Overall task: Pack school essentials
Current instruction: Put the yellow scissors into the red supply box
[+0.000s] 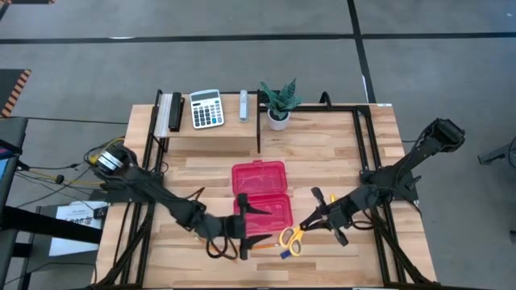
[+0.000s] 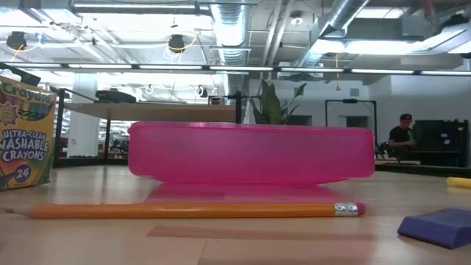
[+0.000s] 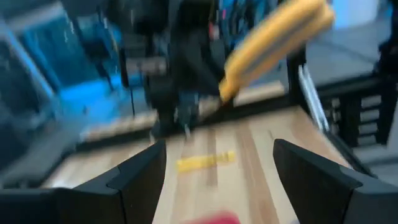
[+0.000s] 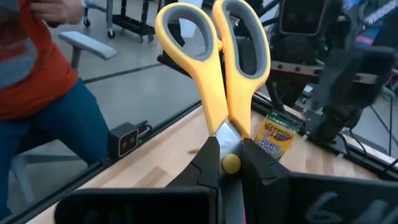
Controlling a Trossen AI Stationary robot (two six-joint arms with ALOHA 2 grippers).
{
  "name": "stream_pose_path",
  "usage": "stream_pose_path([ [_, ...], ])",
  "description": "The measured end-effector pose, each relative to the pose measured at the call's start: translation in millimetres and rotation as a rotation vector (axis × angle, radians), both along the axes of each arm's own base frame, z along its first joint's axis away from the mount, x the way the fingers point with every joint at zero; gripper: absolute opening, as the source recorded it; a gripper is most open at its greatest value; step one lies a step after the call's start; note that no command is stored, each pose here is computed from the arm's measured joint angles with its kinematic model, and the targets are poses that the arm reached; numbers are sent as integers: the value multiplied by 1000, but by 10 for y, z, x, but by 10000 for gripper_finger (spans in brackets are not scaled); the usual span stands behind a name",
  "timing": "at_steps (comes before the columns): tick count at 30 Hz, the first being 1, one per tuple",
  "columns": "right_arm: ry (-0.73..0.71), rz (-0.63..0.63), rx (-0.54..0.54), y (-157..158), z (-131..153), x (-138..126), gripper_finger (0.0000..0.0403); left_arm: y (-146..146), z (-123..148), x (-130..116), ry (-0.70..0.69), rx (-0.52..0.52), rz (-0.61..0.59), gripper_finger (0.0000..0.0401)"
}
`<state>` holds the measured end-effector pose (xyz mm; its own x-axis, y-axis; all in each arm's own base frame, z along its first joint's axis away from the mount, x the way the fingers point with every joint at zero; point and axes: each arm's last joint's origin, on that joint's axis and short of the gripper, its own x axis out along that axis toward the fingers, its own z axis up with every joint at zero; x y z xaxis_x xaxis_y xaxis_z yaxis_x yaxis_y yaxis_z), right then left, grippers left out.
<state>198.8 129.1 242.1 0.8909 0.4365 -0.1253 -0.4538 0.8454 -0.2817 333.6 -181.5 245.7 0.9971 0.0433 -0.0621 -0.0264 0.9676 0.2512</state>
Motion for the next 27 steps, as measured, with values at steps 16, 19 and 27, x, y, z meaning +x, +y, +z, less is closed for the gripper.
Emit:
stream_pose_path([
  [16, -42, 1, 0, -3, 82, 27, 43, 362, 258, 310, -211, -10, -441, 283],
  [19, -65, 1, -14, -6, 96, 30, 43, 381, 272, 322, -218, 13, -449, 283],
  [27, -78, -34, -11, -81, 109, 78, 44, 429, 274, 340, -224, 24, -494, 265],
])
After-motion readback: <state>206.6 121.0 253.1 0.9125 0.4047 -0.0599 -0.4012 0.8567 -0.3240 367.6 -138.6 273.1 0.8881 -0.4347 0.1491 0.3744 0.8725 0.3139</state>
